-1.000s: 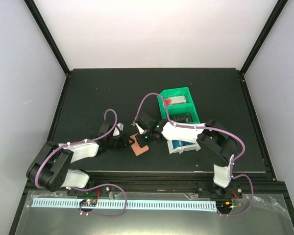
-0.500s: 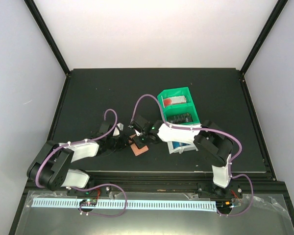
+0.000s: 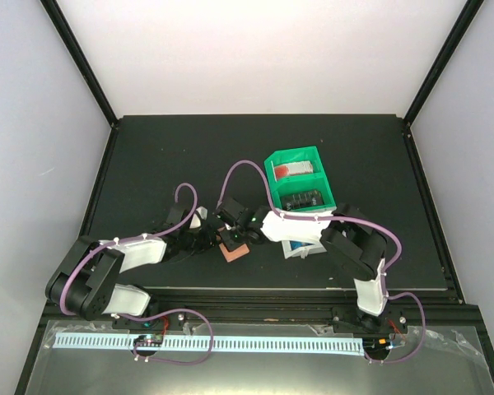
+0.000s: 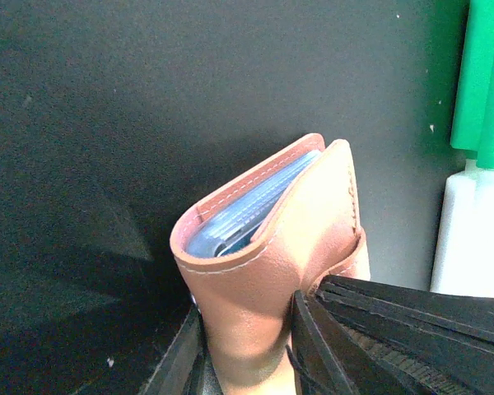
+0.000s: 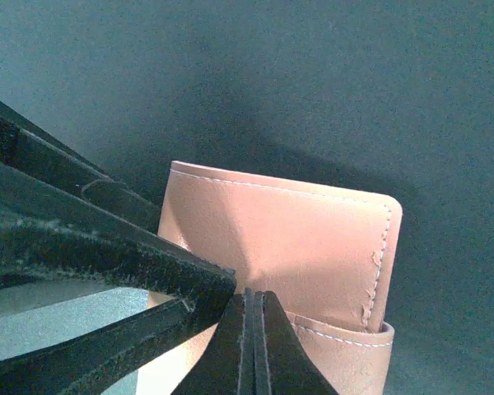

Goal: Put the credit cards into the card holder
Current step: Close the card holder at the center of the board.

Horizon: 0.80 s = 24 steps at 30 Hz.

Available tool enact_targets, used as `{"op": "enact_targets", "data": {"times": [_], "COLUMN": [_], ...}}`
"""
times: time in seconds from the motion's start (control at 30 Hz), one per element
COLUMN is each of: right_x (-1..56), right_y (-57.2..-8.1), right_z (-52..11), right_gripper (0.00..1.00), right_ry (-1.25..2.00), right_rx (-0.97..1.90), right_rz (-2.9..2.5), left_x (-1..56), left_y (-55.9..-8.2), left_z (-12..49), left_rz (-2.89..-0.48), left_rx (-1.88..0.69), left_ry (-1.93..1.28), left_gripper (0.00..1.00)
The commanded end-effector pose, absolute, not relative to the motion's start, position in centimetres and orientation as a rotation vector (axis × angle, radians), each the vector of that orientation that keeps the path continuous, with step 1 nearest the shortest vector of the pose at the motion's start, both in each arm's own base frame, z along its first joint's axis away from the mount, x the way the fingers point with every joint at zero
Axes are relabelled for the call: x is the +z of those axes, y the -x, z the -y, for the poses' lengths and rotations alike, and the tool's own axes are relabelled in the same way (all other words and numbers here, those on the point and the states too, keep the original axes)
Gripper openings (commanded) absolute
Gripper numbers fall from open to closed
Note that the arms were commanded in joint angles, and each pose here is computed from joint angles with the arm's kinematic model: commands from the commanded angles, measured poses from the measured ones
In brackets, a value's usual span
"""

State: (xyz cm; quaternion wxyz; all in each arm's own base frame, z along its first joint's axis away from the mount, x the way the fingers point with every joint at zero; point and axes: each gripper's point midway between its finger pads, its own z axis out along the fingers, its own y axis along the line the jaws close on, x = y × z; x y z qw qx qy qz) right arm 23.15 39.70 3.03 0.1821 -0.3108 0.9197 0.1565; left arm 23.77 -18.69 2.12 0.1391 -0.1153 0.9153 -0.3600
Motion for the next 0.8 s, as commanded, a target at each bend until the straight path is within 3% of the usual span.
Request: {"op": "enact_targets", "data": {"times": [0.0, 0.13, 0.23, 0.43, 0.53, 0.77], "right_x": [-4.3, -1.2, 2.7, 8.7, 8.2, 5.8], "right_y": [-17.1, -18.4, -20.3, -23.3, -23.5, -22.6], "right_z": [-35.1, -36.2, -37.4, -37.6, -36.3, -35.2], "right_gripper": [0.01, 0.01, 0.07, 0.38, 0.46, 0.49], "right_ry": [0.934, 0.846, 0.779, 0.623, 0.575, 0.513], "right_rx": [0.304, 0.388, 0.445, 0.508, 0.479, 0.482], "right_rz": [-2.903, -2.826, -2.726, -2.574, -2.584, -2.649], "left_x": [-0.1, 0.4, 1.4, 3.9, 4.4, 4.8], "left_y": [-22.4, -22.6, -23.2, -24.0, -23.8, -23.0], "left_z": [17.7, 17.6, 17.5, 17.2, 17.1, 17.4], "left_rz": [-2.732, -2.721, -2.698, -2.625, -2.611, -2.609], "left_rx": [-0.942, -0.927, -0.912, -0.89, -0.891, -0.933], "left_ry": [0.361, 0.352, 0.331, 0.295, 0.283, 0.238], "left_gripper": [0.31, 0.33, 0.36, 0.47, 0.49, 0.55]}}
